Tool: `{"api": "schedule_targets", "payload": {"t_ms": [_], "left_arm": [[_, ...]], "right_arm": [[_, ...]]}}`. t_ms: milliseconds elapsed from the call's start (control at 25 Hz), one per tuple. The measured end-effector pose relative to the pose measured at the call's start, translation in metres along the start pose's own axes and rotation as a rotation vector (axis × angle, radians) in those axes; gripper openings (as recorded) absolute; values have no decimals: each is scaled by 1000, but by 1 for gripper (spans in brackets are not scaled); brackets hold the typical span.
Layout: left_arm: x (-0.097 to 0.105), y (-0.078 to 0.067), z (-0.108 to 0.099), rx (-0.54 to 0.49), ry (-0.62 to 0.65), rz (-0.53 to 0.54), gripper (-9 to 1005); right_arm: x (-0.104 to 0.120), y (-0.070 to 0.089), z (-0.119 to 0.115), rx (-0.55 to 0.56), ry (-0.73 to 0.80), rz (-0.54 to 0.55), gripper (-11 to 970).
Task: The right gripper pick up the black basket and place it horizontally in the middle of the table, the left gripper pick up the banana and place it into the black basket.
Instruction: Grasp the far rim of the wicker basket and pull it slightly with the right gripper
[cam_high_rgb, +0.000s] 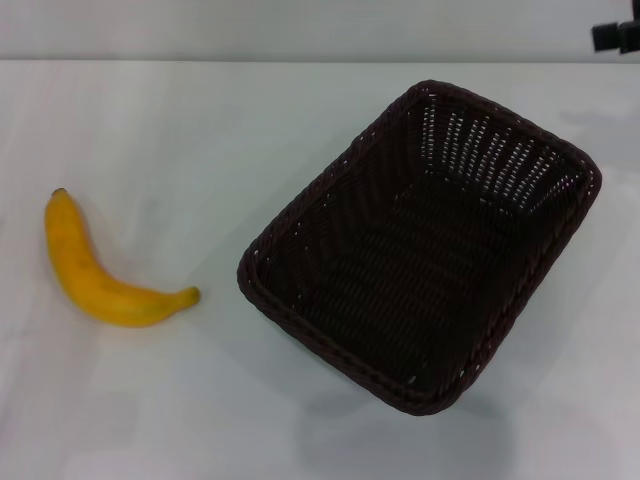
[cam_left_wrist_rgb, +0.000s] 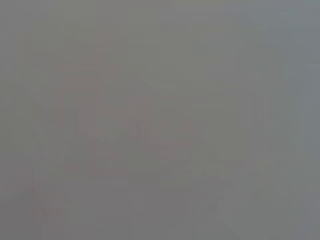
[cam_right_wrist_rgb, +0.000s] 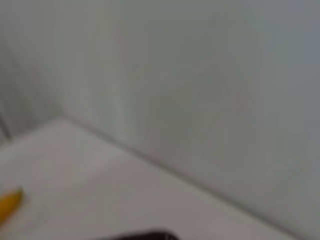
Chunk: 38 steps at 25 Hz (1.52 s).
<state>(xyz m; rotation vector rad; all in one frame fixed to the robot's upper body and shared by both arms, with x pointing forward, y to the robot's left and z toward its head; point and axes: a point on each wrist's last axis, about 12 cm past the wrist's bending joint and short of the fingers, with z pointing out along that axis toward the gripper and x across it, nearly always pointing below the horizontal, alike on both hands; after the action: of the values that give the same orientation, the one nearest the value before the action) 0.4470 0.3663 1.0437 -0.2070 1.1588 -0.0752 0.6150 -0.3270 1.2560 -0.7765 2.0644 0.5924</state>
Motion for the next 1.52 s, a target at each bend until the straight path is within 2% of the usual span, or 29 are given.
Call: {"api": "schedule_targets", "payload": {"t_ms": [160, 360, 560, 600, 640, 1040, 1520], "left_arm": [[-4, 0, -7, 17, -24, 6, 860], [-12, 7, -22, -3, -50, 28, 860], [-14, 11, -30, -18, -44, 41, 860], [-14, 12, -31, -20, -43, 43, 860], [-14, 12, -31, -22, -42, 43, 860], [-15, 11, -34, -12, -44, 45, 860], [-15, 10, -36, -13, -39, 42, 860]], "right_arm": [[-25, 9, 19, 58, 198, -33, 845], [-54, 30, 66, 70, 395, -101, 842], [-68, 51, 109, 60, 506, -142, 833], [-68, 51, 109, 60, 506, -142, 831], [-71, 59, 126, 67, 563, -156, 829], [-76, 68, 161, 175, 687, -204, 811], [-50, 79, 188, 137, 755, -205, 789]]}}
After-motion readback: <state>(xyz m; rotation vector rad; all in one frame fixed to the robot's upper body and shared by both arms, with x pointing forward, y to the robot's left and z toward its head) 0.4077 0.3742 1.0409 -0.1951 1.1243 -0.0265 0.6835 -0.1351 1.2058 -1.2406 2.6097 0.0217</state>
